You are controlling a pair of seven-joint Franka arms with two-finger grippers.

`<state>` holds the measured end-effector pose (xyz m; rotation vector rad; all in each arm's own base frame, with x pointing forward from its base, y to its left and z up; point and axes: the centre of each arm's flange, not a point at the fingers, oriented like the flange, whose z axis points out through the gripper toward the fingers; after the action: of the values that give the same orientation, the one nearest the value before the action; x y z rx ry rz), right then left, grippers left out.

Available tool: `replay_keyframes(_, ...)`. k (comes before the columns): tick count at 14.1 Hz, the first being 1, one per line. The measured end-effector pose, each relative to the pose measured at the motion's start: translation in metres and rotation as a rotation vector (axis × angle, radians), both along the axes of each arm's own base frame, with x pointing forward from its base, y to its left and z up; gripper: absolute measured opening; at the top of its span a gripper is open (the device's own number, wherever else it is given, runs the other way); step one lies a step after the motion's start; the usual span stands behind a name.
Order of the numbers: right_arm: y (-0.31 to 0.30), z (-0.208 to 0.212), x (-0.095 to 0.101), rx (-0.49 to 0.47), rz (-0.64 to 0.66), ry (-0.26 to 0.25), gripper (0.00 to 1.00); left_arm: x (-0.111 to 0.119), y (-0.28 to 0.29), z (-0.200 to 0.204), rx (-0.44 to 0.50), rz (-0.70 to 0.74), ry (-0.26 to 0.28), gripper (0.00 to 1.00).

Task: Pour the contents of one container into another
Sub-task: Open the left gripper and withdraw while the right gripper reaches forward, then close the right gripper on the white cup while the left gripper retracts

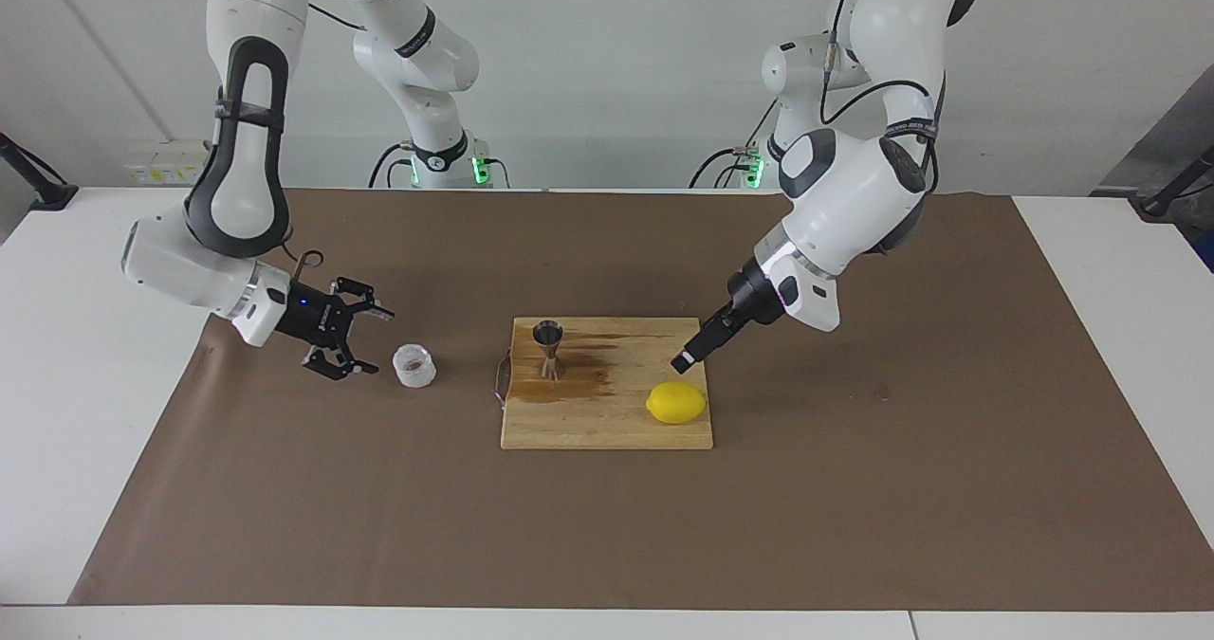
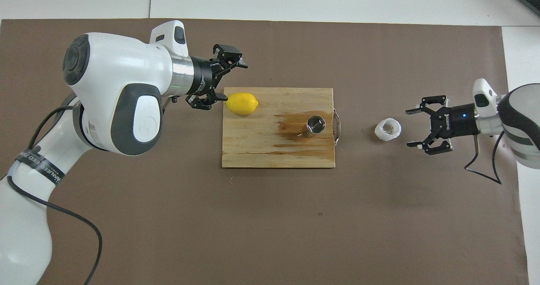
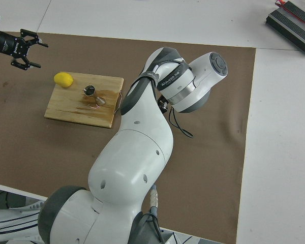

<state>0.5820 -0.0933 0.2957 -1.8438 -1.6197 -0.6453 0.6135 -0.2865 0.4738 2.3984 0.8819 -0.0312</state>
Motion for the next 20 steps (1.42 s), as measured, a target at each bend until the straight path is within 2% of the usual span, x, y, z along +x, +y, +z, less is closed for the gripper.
replay_keyframes(2,0.001,-0.027,0.0,0.038,0.009,-0.002,1.0,-0.004,0.001,0.003,0.118,-0.093,-0.069,1.0)
replay_keyframes(4,0.004,-0.037,0.001,0.071,0.015,-0.031,1.0,-0.006,0.003,0.007,0.217,-0.179,-0.136,1.0)
replay_keyframes(6,0.009,-0.039,0.005,0.056,0.019,-0.063,1.0,-0.007,0.009,0.014,0.302,-0.251,-0.194,1.0)
replay_keyframes(9,0.026,-0.043,0.008,0.027,0.033,-0.077,1.0,0.0,0.038,0.022,0.392,-0.334,-0.235,1.0)
replay_keyframes(11,0.034,-0.048,0.007,0.016,0.04,-0.079,1.0,0.002,0.057,0.028,0.433,-0.38,-0.219,1.0)
replay_keyframes(14,0.035,-0.055,0.002,0.037,0.031,-0.079,1.0,0.001,0.084,0.037,0.508,-0.458,-0.163,1.0)
replay_keyframes(17,0.036,-0.061,0.0,0.06,0.021,-0.085,1.0,-0.012,0.112,0.062,0.593,-0.495,-0.116,1.0)
replay_keyframes(20,0.035,-0.064,-0.001,0.054,0.018,-0.084,0.99,-0.027,0.132,0.086,0.64,-0.516,-0.09,1.0)
